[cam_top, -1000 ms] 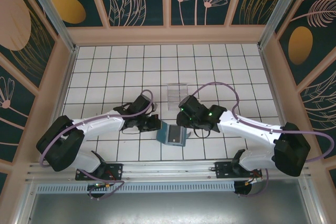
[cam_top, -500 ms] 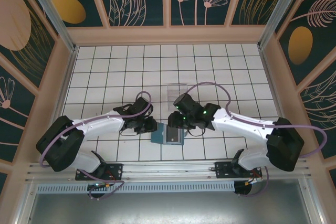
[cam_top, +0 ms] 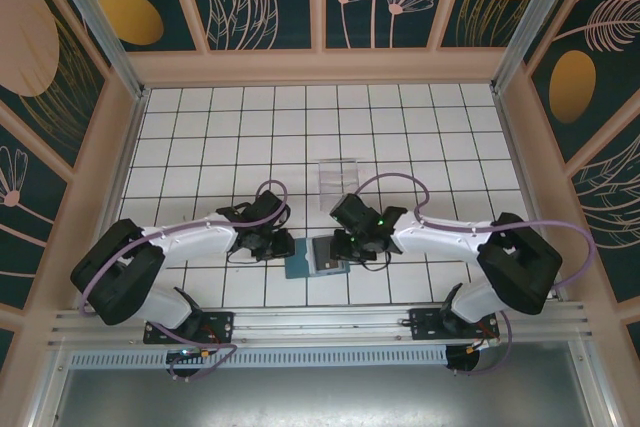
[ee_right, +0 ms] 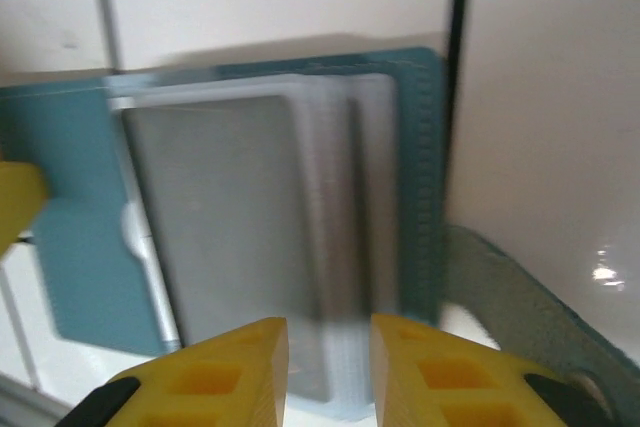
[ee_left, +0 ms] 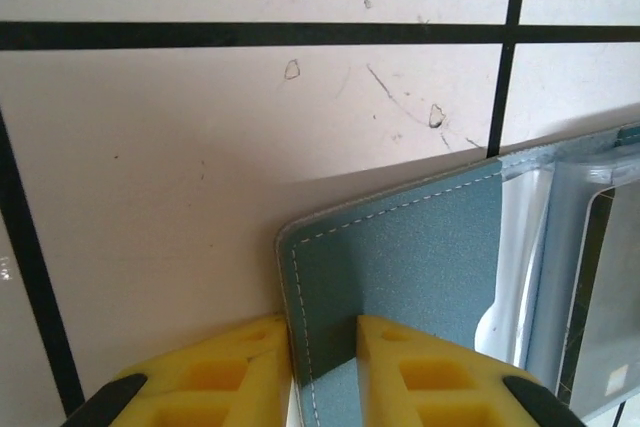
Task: Take the credit cards out of the card holder
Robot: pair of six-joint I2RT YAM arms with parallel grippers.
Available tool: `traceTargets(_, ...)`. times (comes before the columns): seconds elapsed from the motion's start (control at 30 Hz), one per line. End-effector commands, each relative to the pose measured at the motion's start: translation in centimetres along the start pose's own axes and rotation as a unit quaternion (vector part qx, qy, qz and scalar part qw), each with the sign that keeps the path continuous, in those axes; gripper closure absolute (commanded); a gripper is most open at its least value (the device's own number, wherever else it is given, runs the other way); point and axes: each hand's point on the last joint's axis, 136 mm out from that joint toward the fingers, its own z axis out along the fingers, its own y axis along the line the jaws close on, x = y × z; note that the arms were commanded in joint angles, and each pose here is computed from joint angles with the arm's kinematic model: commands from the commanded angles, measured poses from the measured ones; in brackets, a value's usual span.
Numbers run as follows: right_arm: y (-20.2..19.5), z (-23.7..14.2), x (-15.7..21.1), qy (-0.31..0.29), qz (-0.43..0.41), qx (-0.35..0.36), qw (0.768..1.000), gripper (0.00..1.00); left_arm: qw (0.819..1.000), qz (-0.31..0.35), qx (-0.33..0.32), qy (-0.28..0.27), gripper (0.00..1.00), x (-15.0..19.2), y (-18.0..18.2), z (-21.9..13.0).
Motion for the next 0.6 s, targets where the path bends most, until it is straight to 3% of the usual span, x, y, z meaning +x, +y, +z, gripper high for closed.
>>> traceTargets(0.0, -1.7, 0.7, -0.8, -0.020, 0.007, 0.020, 1.000, 0.74, 0.999, 0.006, -0.035, 0.027, 0.74, 1.5, 2.1, 1.0)
traceTargets(0.33, -4.4, 1.1, -0.4, -0.018, 0.032, 0.046, 0.998, 0.83, 0.997, 0.020, -0.072, 0.030, 0.78, 1.2, 3.1, 1.7)
traceTargets(0.57, -3.4, -0.5, -1.2, -0.036, 0.030, 0.031, 0.998, 0.78, 0.996, 0.024, -0.066, -0.050, 0.66, -2.0, 0.9, -2.9)
